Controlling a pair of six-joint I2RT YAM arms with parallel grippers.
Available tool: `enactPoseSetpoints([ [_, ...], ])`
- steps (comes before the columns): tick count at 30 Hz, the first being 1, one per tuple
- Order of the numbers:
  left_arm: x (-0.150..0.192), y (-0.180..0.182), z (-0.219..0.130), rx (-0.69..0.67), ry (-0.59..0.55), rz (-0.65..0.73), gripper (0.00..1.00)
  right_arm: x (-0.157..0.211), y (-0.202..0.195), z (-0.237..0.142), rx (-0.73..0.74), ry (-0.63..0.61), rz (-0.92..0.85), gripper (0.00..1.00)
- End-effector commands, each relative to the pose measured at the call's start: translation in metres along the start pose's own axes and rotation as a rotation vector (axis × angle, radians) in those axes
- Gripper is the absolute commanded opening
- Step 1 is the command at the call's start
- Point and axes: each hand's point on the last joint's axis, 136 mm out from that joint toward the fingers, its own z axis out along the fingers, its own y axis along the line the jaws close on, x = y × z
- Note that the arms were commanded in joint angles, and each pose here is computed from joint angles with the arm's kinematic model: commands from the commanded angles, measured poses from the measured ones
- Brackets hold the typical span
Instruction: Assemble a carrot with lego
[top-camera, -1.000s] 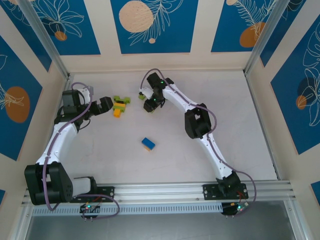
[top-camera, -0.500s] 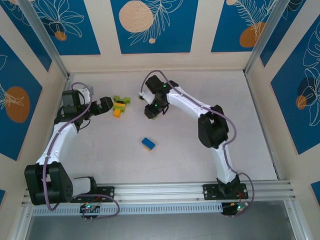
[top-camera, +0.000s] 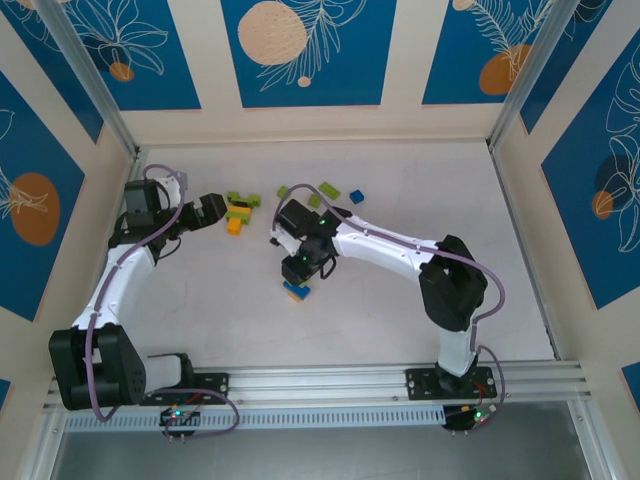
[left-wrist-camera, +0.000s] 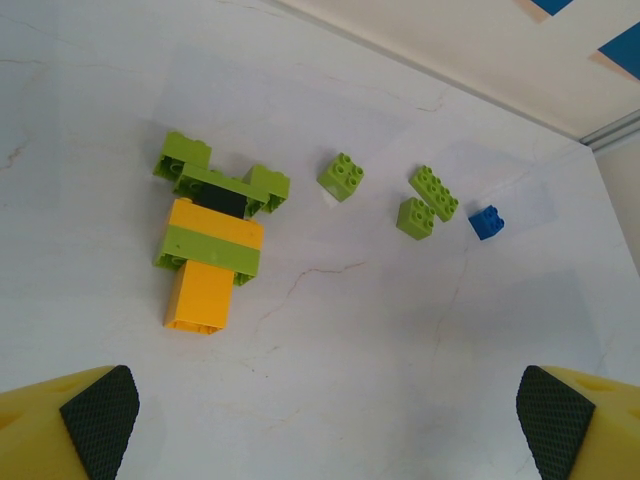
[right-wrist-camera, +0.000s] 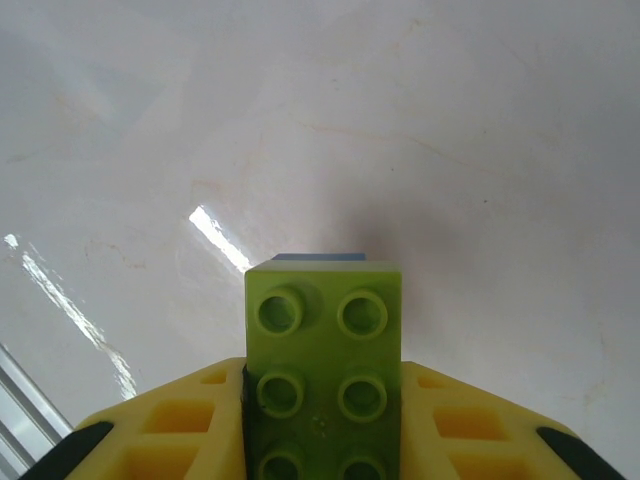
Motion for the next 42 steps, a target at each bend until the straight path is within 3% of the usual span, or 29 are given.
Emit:
enactPoseSetpoints([
  [1,-0.009,-0.009,-0.002,0.028,-0.013,0.018,1.0,-0.002,0.001,0.001,0.013,-0.023,0.029,0.3],
  [23,-0.008,-0.008,0.0,0.027,-0.009,0.016,1.0,0.013,0.009,0.015,-0.006,0.0,0.012,0.3],
  [42,-0.009,-0.009,-0.002,0.03,-0.009,0.017,1.0,0.012,0.01,0.001,-0.013,-0.045,-0.002,0.3],
])
